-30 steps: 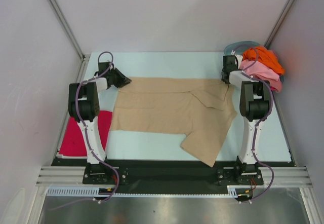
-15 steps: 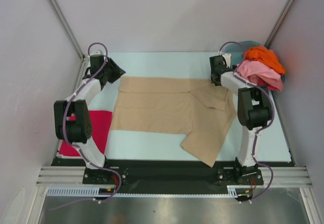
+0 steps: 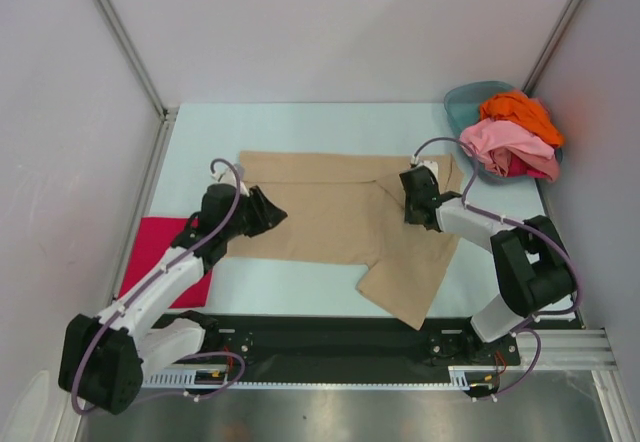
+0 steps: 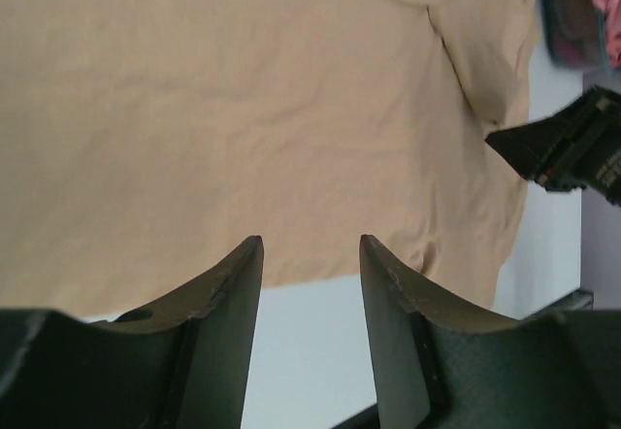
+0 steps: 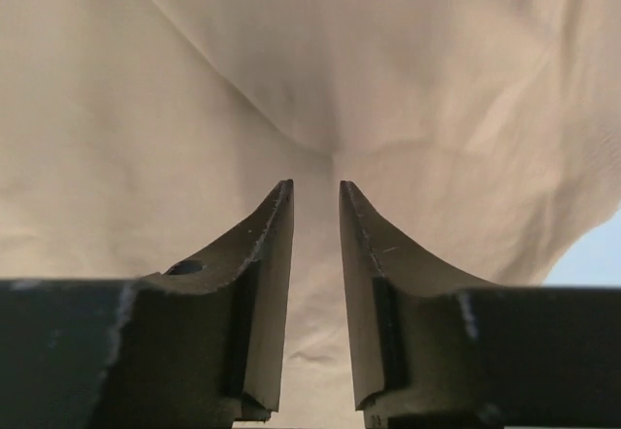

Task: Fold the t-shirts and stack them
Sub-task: Fold the tshirt

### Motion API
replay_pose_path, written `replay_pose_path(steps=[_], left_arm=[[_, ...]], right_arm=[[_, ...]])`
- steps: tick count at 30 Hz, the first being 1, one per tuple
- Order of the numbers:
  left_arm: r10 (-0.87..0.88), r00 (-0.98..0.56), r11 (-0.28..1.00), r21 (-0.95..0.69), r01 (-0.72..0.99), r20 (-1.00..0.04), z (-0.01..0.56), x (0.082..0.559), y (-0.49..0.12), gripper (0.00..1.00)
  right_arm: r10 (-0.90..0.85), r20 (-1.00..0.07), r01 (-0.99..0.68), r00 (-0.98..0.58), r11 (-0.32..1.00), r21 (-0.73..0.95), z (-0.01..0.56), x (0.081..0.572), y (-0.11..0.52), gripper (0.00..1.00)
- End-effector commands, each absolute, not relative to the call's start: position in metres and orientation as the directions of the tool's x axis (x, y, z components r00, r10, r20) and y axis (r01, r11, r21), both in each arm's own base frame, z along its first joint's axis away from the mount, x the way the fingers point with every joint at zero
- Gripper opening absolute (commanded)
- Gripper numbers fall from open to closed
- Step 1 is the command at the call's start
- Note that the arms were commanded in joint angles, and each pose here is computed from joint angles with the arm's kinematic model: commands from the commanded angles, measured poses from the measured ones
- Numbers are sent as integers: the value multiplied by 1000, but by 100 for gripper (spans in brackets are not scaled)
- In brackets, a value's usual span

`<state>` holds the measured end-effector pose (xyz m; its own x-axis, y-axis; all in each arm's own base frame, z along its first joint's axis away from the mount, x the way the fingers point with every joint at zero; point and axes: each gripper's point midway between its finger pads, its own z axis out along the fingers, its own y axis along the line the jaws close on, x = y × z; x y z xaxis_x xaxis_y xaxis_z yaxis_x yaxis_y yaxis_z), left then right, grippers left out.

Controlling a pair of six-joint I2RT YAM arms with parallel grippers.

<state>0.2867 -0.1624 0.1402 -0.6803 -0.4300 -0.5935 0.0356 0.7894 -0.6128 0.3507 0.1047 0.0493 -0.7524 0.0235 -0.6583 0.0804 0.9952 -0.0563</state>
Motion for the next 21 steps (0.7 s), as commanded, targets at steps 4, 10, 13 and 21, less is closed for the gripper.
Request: replay_pose_path(steps=[4,10,13,21], left_arm=[[-428,-685,759,-646,82,-589,137,252,-177,50],[-410,-691,777,-625,77,-595,130,253,-176,50],[-393,-694,787,-611,85,-603,130,259,-178,50],[-369,-690,796,-595,112,-623,143,274,-186,50]], right_arm=[[130,-740,130,-660,990,59,58,371,115,29],[142,-766,181,-627,983,34,53,394,105,31],[200,-789,222,-581,972,83,62,426,92,32],[290,-817,271,-498,947,171,98,513,48,39]])
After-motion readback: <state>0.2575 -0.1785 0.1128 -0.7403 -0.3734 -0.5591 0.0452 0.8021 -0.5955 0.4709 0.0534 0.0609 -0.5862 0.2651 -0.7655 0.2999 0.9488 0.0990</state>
